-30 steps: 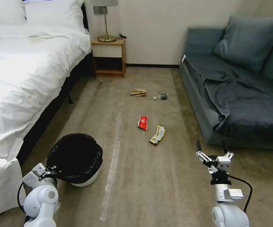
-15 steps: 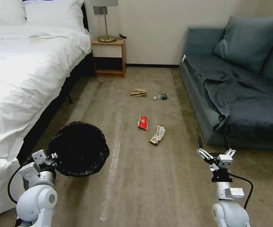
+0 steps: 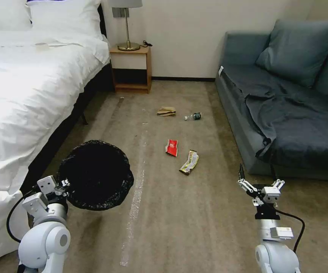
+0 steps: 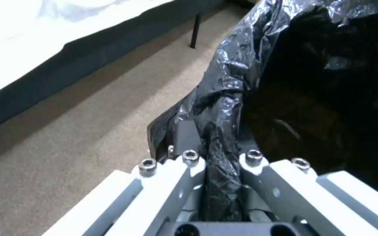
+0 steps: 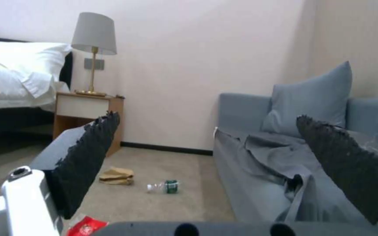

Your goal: Pick up the trash bin, then pick up the garbage on the floor and place it into the trash bin.

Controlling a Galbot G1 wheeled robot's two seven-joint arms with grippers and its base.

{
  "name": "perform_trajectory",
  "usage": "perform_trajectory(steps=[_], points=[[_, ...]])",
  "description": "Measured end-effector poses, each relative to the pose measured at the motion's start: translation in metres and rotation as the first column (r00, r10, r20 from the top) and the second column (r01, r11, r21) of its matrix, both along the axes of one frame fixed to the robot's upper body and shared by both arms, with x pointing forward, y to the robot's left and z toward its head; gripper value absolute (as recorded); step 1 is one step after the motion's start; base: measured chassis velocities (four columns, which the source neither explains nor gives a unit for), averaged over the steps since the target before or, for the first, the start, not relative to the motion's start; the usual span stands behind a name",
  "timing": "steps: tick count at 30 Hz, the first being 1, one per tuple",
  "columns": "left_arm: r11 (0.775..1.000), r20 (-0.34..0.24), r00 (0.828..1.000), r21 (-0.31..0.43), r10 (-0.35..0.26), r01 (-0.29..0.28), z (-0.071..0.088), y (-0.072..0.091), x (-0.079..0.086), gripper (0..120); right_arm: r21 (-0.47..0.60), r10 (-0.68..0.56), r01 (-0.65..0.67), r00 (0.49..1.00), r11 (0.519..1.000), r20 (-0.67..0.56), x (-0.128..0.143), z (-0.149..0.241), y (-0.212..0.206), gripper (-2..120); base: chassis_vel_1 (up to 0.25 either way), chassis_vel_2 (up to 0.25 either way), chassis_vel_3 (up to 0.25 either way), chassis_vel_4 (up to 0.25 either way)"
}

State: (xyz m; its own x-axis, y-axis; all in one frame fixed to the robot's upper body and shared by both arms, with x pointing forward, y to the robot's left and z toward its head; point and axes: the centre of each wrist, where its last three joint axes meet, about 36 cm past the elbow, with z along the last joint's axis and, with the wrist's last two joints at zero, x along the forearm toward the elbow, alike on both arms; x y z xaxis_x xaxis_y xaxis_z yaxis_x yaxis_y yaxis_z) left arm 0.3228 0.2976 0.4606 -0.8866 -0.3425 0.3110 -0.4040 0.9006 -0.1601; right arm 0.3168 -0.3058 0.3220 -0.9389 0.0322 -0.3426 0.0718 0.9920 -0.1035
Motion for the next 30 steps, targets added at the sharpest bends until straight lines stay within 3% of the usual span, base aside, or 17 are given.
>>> perform_trajectory(steps=[19,30], points=[[1.0,0.017,1.0,0.009,0.006,-0.006,-0.0023,0.0015,-0.0013,2,0.006,-0.009,0.009,1.0,1.0,-0.006,0.0004,-0.0005,-0.0009,100,0.0,0.0,0.0,0.0],[1.0,0.023,1.0,0.016,0.006,-0.006,-0.0041,0.0009,-0.0006,2,0.008,-0.008,0.008,1.0,1.0,-0.003,-0.0003,-0.0015,-0.0024,100,-0.075,0.066,0.062,-0.079]])
